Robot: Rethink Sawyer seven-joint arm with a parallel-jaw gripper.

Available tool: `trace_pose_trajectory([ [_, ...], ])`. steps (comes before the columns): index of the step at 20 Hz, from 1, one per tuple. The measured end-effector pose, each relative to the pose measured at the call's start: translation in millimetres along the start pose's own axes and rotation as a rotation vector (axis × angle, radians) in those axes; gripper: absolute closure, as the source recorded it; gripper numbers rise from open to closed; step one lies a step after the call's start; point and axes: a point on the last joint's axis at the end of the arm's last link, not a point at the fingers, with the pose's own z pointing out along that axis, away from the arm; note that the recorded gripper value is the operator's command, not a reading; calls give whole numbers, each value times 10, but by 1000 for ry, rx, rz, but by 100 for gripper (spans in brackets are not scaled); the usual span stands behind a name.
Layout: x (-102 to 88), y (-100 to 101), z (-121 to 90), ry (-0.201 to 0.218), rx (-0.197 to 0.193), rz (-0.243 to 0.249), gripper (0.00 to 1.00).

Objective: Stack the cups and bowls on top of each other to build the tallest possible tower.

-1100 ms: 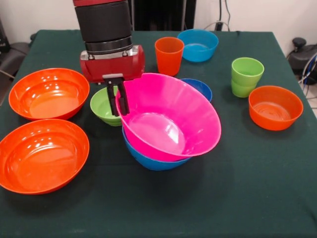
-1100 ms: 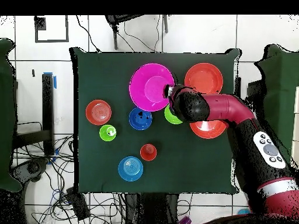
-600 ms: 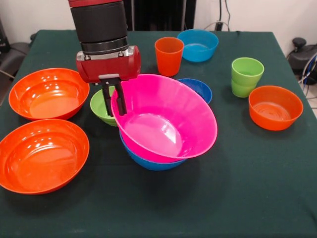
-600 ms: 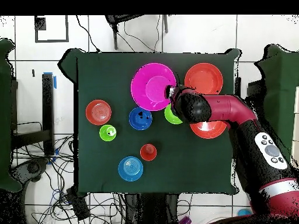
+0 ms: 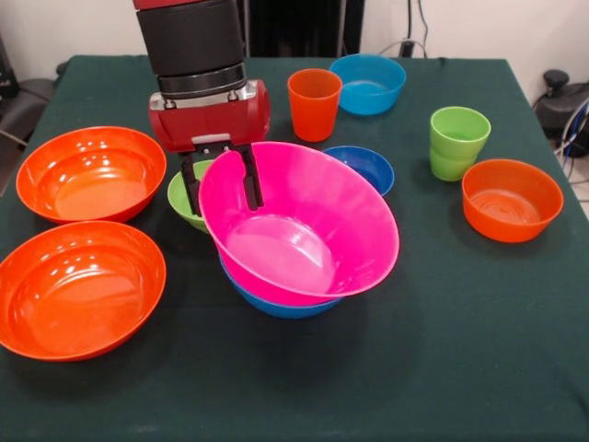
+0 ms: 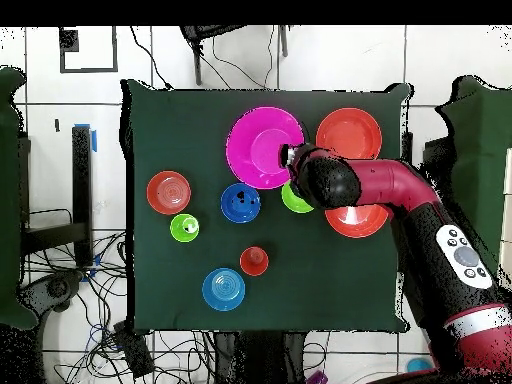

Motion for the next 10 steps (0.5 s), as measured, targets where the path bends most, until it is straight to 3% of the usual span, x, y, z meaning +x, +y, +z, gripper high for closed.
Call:
trace_pose_trajectory([
  [10,-5,14,-3,1,-3,-3,0],
])
